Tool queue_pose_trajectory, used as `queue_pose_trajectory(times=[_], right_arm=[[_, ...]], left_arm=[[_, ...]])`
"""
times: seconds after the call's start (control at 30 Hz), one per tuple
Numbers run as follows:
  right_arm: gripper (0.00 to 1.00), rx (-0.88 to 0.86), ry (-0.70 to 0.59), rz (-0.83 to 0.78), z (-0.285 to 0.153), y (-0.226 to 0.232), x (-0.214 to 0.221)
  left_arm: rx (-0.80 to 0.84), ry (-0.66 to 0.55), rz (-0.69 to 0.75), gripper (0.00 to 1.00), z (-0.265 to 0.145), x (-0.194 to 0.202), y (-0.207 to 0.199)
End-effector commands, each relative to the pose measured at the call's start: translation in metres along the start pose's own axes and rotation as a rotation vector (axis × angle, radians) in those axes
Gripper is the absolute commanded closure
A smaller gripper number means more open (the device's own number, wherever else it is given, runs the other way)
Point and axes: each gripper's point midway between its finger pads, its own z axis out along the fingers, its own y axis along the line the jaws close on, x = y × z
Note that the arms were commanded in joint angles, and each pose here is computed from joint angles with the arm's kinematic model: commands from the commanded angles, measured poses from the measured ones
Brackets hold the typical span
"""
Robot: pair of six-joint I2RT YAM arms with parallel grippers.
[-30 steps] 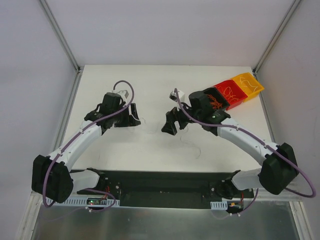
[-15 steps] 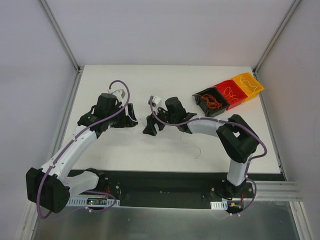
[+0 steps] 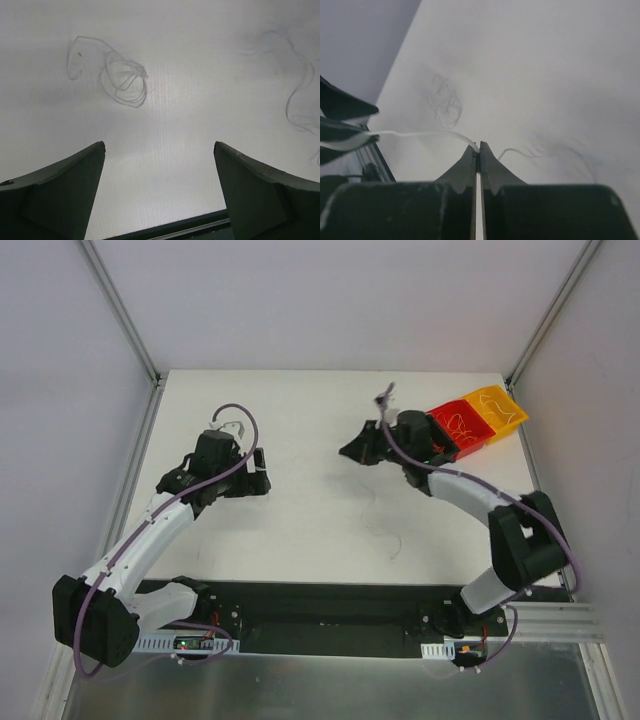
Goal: Untangle the cables
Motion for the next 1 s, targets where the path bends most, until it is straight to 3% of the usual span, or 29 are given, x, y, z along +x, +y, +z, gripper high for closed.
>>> queue_pose_trajectory(times=[0.0, 0.13, 0.33, 0.57, 0.7, 0.83, 0.97], right_arm=[[1.0, -0.007, -0.154, 0.216, -0.079, 0.011, -0.072], [1.0, -0.04, -0.132, 0.231, -0.119, 0.022, -0.085], [1.0, -0.088, 0.114, 0.235, -0.133, 0.044, -0.041], [1.0, 0.145, 0.251, 0.266, -0.153, 0.019, 0.021], [1.0, 0.244, 0.444, 0.293, -0.159, 0.008, 0.083], [1.0, 0.47, 0.588, 0.243, -0.172, -0.029, 0.134], [0.96, 0.543, 0.609, 0.221, -0.17, -0.044, 0.148]], left_arm=[[-0.129, -0.012, -0.067, 0.09, 0.007, 0.009, 0.025], [-0.166, -0.023, -0.118, 0.08, 0.009, 0.01, 0.035], [-0.105, -0.086, -0.092, 0.08, -0.007, -0.007, 0.023], [0.056, -0.098, -0.036, 0.09, -0.021, -0.03, -0.013], [0.18, -0.086, 0.002, 0.09, -0.029, -0.045, -0.041], [0.316, -0.093, 0.055, 0.08, -0.041, -0.072, -0.075], [0.44, -0.116, 0.102, 0.07, -0.058, -0.101, -0.106]])
